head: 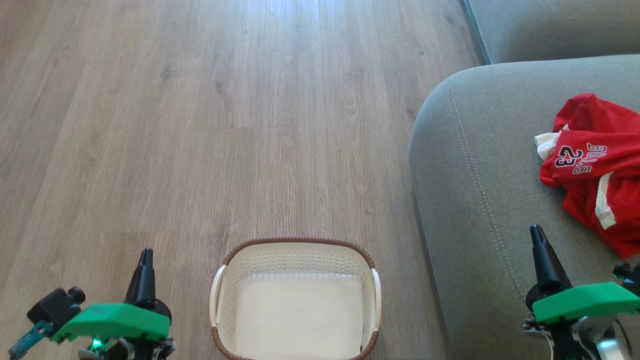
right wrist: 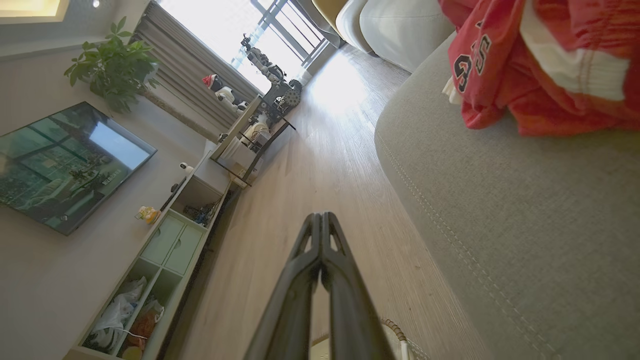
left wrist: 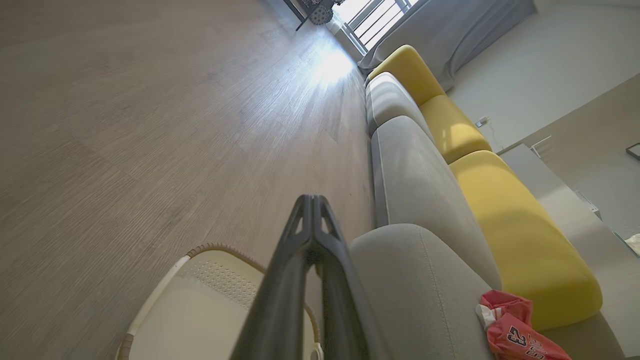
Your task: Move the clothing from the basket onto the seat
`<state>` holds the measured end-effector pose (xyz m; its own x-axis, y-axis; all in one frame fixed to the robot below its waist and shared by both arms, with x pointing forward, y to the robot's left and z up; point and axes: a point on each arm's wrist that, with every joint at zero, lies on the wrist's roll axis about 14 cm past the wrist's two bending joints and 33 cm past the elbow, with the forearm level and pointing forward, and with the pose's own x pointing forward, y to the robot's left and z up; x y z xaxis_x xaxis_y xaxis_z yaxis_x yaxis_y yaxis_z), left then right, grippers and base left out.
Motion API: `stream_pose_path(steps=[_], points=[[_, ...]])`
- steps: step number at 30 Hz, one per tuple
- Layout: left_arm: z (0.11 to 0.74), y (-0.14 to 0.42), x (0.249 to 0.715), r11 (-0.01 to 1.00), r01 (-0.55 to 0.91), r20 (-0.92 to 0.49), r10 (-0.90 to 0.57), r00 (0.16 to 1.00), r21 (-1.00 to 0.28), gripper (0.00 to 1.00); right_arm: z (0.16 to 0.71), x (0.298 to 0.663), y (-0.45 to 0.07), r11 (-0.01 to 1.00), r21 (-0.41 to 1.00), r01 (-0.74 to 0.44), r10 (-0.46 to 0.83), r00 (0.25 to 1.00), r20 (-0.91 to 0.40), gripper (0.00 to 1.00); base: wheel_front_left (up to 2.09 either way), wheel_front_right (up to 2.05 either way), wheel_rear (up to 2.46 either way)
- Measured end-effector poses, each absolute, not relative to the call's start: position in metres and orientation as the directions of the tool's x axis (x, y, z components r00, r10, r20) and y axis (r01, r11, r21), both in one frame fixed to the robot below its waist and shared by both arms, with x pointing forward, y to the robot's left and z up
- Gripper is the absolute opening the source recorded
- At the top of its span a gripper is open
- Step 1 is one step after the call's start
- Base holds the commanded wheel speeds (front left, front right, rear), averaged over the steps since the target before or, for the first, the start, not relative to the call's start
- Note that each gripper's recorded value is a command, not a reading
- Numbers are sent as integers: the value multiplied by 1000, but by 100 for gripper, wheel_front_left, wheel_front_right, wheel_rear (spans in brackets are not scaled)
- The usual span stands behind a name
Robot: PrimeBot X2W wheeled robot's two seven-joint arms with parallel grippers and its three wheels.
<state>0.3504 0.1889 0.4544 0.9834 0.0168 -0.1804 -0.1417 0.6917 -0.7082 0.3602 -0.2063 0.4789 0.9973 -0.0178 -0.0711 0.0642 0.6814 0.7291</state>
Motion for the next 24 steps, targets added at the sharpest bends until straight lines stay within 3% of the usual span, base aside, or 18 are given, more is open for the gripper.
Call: stream_pose_path(steps=[24], points=[[458, 187, 358, 480, -156, -181, -4, 984, -863, 0, 474, 363, -208, 468, 878, 104, -34, 994, -100, 0, 0, 0, 0]])
